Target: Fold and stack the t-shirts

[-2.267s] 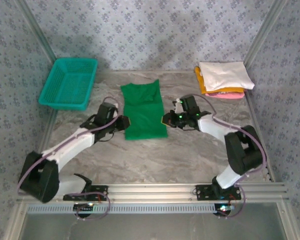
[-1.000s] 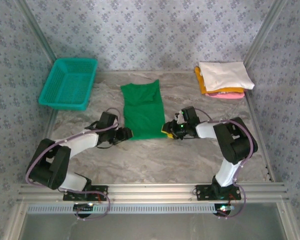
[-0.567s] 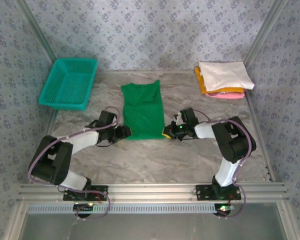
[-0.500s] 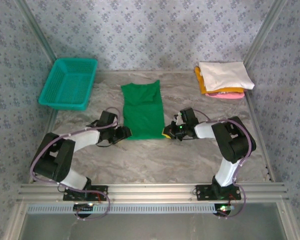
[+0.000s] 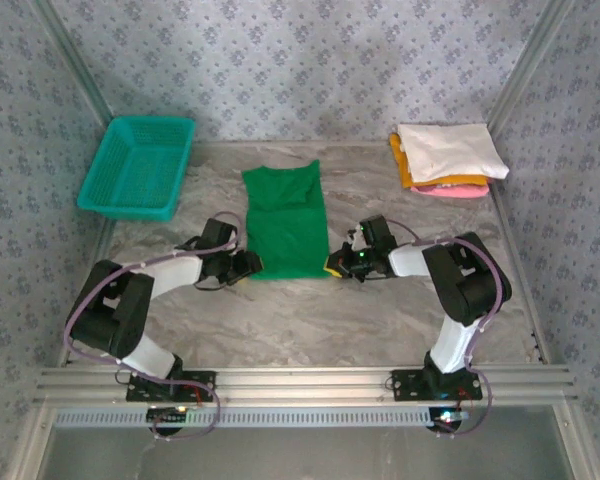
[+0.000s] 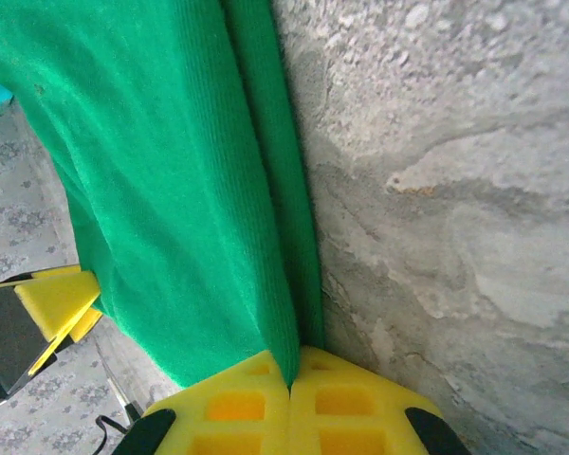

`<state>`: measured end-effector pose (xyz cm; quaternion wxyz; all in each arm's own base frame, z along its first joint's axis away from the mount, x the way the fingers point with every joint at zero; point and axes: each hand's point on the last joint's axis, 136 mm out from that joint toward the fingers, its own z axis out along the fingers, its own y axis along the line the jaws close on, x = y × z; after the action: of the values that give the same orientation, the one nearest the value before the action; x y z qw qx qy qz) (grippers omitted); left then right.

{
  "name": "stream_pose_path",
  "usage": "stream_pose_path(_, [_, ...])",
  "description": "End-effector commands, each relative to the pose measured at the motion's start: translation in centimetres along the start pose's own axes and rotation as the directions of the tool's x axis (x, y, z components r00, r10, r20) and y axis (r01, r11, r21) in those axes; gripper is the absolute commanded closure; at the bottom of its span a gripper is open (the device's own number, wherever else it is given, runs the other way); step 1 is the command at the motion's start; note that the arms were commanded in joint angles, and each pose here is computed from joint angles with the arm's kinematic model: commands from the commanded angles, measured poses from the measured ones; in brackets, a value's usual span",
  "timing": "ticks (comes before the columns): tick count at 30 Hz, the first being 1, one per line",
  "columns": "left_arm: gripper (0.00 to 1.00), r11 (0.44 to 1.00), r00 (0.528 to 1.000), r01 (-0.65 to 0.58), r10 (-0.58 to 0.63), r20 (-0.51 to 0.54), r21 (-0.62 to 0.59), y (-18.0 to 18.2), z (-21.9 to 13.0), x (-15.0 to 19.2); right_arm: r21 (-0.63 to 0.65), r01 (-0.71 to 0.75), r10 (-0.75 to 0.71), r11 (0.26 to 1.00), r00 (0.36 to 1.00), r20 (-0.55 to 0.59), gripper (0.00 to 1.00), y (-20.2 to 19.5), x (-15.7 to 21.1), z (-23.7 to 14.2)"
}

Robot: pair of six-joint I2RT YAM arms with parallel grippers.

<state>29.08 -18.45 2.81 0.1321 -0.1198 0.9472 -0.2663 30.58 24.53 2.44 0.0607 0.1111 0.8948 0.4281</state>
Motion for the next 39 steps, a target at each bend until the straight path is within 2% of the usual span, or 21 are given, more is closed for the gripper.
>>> stream_pose_path(1, [0.61, 0.996, 0.998, -0.055, 0.055, 0.007, 0.068, -2.8, 0.6, -0.6, 0.009, -0.002, 0.002, 1.000, 1.000, -0.001, 0.98, 0.2, -0.2, 0.2])
stream_pose_path(8, [0.75, 0.996, 0.998, -0.066, 0.066, 0.010, 0.067, -3.2, 0.3, -1.0, 0.012, -0.002, 0.002, 1.000, 1.000, 0.001, 1.00, 0.2, -0.1, 0.2])
stream_pose_path(10, [0.87, 0.996, 0.998, -0.064, 0.064, 0.005, 0.060, -3.0, 0.5, -0.9, 0.010, 0.002, -0.002, 1.000, 1.000, 0.003, 1.00, 0.3, -0.2, 0.1])
stream_pose_path(14, [0.99, 0.997, 0.998, -0.057, 0.057, 0.002, 0.046, -2.5, 0.4, -0.6, 0.014, -0.003, 0.003, 1.000, 1.000, 0.002, 1.00, 0.1, -0.2, 0.0])
stream_pose_path(27, [1.00, 0.995, 0.993, -0.090, 0.087, 0.076, 0.041, -2.3, -2.7, -1.2, 0.027, 0.066, -0.067, 0.997, 0.997, 0.025, 1.00, 2.7, -0.1, -2.7])
stream_pose_path(39, [1.00, 0.998, 0.998, -0.058, 0.057, 0.035, 0.034, 0.2, -0.7, 1.1, 0.059, 0.062, -0.060, 0.996, 0.998, -0.029, 1.00, 1.5, 1.7, 0.0])
